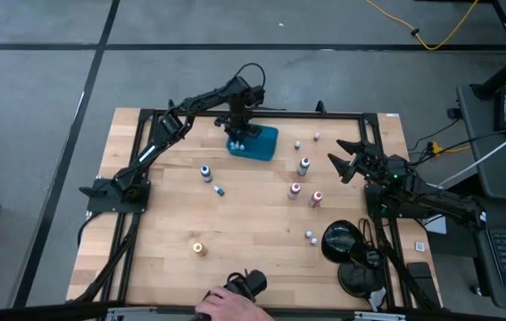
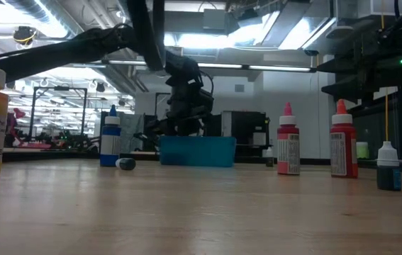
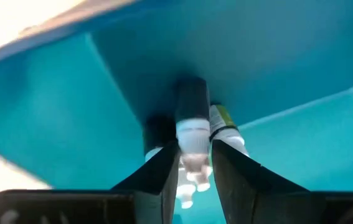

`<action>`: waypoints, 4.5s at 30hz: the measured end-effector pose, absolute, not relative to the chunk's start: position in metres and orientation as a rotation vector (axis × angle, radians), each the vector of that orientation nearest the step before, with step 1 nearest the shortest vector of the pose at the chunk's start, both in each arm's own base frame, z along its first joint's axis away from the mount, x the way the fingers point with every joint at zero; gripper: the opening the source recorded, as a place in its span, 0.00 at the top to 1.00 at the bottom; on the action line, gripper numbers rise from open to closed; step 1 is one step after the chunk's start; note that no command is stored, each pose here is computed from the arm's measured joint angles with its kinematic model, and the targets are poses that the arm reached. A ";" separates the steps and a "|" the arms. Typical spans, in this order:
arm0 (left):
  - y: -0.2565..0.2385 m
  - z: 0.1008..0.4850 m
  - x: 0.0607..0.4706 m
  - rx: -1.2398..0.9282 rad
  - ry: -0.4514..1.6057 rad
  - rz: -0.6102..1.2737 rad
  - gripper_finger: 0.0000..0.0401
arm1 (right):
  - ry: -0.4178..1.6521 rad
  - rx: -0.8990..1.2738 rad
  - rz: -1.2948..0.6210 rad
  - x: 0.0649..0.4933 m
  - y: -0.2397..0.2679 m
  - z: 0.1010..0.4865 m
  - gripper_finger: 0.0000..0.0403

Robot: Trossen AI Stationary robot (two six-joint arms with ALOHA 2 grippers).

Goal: Pick & Place food coloring
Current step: Put the small black food coloring bottle into the blue bin

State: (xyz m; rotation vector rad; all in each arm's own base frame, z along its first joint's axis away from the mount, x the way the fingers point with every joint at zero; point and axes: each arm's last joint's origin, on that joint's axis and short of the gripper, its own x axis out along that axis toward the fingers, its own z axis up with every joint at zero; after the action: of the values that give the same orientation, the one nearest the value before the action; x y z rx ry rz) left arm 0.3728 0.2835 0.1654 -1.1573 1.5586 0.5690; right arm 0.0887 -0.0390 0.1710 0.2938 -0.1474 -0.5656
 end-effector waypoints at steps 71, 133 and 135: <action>0.294 0.173 0.369 -1.220 1.499 0.581 0.88 | -0.147 0.294 -0.566 0.089 -0.039 0.171 0.03; 0.277 0.230 0.358 -1.143 1.401 0.434 0.88 | -0.147 0.293 -0.566 0.089 -0.039 0.171 0.03; 0.276 0.241 0.355 -1.147 1.371 0.418 0.88 | -0.147 0.294 -0.566 0.089 -0.039 0.171 0.03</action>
State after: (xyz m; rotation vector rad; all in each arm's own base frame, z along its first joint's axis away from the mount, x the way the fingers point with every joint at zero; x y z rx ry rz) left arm 0.3548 0.2763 0.2408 -1.1471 1.3707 0.4176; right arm 0.0887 -0.0390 0.1709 0.2938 -0.1470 -0.5657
